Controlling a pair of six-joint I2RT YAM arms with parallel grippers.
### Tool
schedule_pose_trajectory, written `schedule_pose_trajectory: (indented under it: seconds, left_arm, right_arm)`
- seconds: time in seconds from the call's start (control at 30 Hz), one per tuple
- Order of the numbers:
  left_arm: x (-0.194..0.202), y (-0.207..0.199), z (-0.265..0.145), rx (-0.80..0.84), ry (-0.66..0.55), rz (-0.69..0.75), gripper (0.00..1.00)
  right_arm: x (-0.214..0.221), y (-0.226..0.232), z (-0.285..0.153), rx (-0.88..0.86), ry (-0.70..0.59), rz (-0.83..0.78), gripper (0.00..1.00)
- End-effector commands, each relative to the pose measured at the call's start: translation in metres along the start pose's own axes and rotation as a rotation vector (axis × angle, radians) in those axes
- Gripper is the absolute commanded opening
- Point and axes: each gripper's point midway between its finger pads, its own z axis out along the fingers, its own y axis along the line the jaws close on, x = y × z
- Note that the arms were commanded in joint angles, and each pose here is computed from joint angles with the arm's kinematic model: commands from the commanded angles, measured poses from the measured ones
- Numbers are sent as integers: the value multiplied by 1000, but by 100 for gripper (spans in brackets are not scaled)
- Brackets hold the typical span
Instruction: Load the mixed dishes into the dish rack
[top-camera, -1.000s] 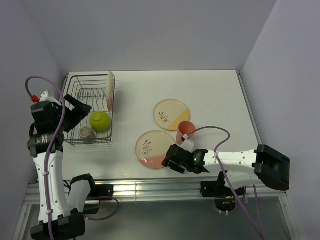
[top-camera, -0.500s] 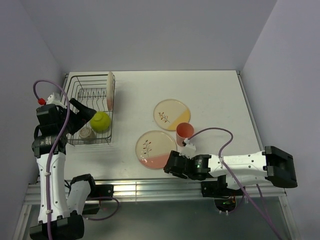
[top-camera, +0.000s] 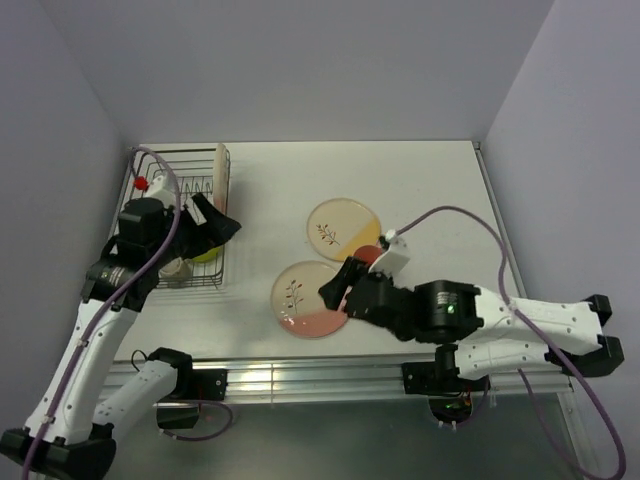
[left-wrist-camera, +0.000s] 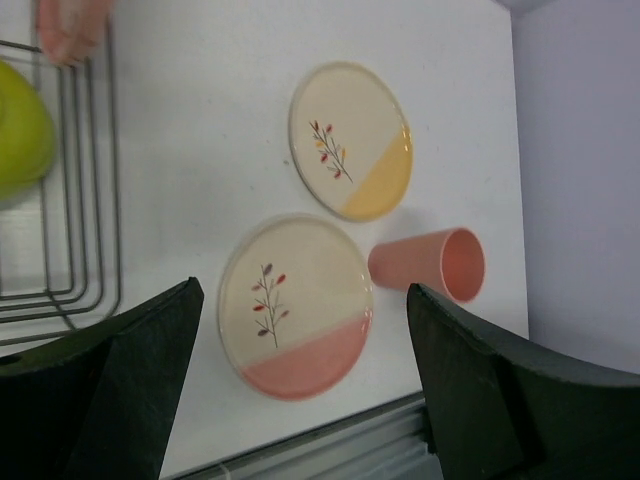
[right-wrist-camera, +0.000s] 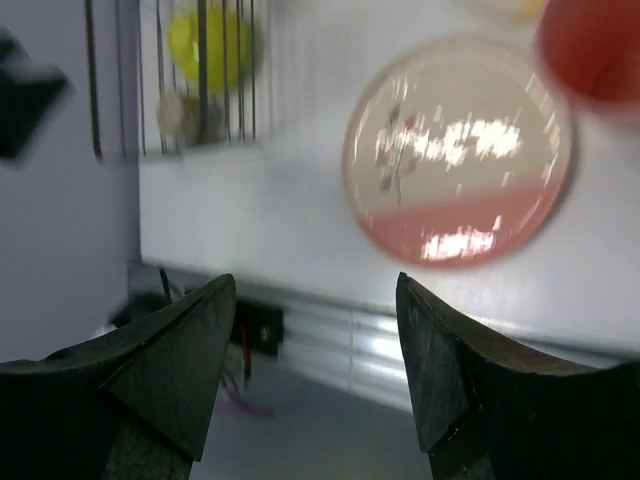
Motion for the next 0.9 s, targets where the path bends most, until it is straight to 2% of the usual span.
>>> schedule_pose_trajectory:
  seconds: [0.0, 0.07, 0.13, 0.17, 0.2, 0.27, 0.3, 0.33, 0.43, 0.53, 0.77, 0.87]
  left_arm:
    - [-10, -40, 11, 42, -41, 29, 89]
    - [8, -66, 15, 92, 11, 75, 90]
    - [12, -80, 27, 80, 16, 106, 90]
    - [23, -94, 27, 108, 41, 133, 91]
    - [29, -97, 37, 91, 57, 150, 91]
    - [40, -116, 39, 132, 76, 182, 91]
    - [47, -120, 46, 134, 94, 195, 91]
    - [54, -129, 47, 158, 100, 209, 91]
    - [65, -137, 57, 170, 118, 238, 92]
    - [73, -144, 61, 181, 130, 262, 92]
    - [75, -153, 57, 211, 128, 299, 92]
    - [73, -154, 55, 211, 127, 308, 92]
  right_arm:
    - [-90, -24, -5, 102, -209, -92, 73]
    - [-136, -45, 0, 166, -280, -97, 73]
    - [-158, -49, 6, 163, -291, -88, 73]
    - [-170, -57, 11, 204, -299, -122, 73]
    - [-191, -75, 15, 265, -326, -89, 73]
    - [-206, -94, 33, 335, -300, -120, 73]
    - [-223, -110, 38, 374, -317, -84, 73]
    - [-222, -119, 54, 388, -268, -85, 73]
    - [-235, -138, 77, 397, -247, -45, 73]
    - [-229, -156, 110, 431, -166, -27, 72]
    - [-191, -187, 181, 481, 35, -9, 65]
    - [-179, -193, 197, 465, 63, -3, 63]
